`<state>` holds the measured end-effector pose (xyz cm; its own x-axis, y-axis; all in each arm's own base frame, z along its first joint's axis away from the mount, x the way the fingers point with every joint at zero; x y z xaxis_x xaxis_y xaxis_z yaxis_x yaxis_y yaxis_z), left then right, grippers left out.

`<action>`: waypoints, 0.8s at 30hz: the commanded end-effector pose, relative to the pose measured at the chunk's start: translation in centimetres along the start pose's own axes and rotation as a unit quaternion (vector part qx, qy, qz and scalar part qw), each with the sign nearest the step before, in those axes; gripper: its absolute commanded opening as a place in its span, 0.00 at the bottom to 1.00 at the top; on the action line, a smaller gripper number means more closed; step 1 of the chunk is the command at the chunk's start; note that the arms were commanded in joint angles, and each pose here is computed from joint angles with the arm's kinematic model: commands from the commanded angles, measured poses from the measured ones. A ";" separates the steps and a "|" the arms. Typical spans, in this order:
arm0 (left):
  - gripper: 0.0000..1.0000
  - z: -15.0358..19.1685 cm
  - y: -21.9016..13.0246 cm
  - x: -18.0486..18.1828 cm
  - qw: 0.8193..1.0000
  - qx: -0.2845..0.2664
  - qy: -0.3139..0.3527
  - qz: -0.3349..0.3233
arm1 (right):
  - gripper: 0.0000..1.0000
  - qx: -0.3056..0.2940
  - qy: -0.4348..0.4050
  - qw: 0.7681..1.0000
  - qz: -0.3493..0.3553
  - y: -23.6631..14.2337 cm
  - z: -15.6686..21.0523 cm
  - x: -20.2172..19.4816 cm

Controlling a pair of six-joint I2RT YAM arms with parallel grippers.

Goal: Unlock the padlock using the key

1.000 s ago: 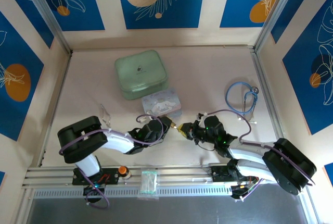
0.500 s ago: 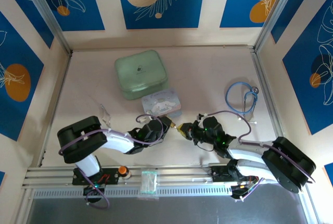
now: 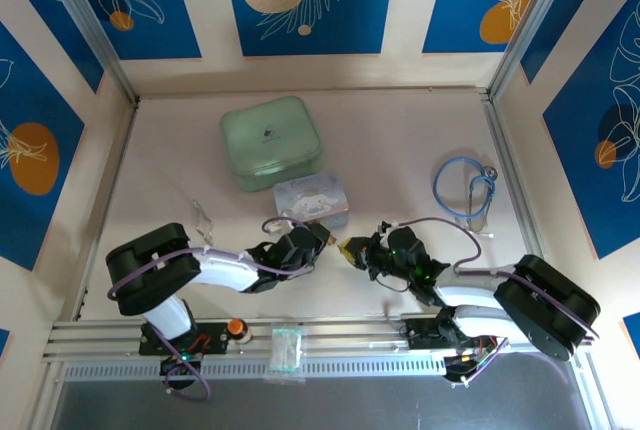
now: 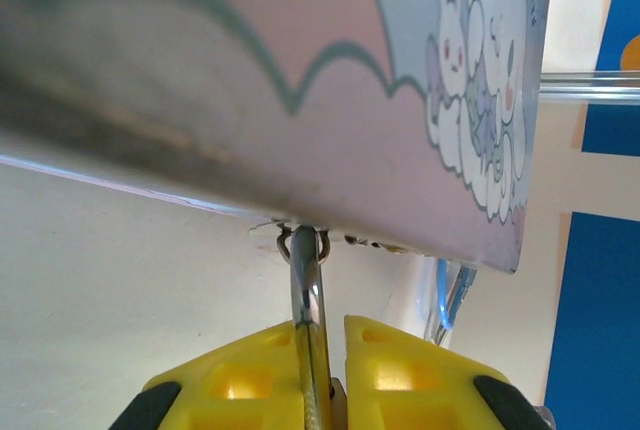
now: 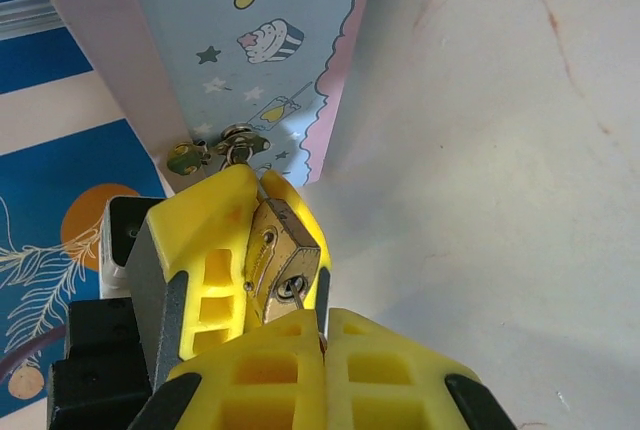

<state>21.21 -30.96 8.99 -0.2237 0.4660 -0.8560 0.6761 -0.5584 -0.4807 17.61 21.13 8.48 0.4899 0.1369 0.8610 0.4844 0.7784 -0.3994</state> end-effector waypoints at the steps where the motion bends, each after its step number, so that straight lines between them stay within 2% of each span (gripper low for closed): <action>1: 0.12 1.4 -0.5 -4.8 0.997 0.037 0.000 0.068 | 0.00 -0.003 0.044 0.997 -0.056 0.1 0.3 1.9; 6: 0.12 1.8 -0.7 -5.6 0.995 0.048 -0.002 0.086 | 0.00 -0.003 0.058 0.996 -0.069 0.3 0.4 2.7; 12: 0.04 1.7 -1.2 -6.4 0.993 0.054 -0.016 0.106 | 0.00 0.017 0.085 0.992 -0.088 0.9 0.1 3.3; 17: 0.00 1.5 -1.9 -7.3 0.991 0.056 -0.021 0.123 | 0.00 0.038 0.082 0.992 -0.092 2.0 -0.5 3.1; 24: 0.00 0.9 -2.6 -7.4 0.989 0.054 -0.031 0.137 | 0.00 0.082 0.055 0.992 -0.078 3.8 -0.5 2.6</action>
<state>21.86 -29.79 9.60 -0.2239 0.4878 -0.8437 0.7016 -0.5202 -0.4869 20.08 23.12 7.63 0.5587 -0.0412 0.8284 0.4612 0.8456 -0.2690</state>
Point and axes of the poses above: each hand's point on the last joint's axis, 136 mm out from that joint toward the fingers, its own y axis out along the fingers, its own x axis along the line the jaws close on, z = x × y, the point moved 4 cm from there along -y, back along the fingers, and after that the axes turned 8 degrees about y, right-handed, at the moved point
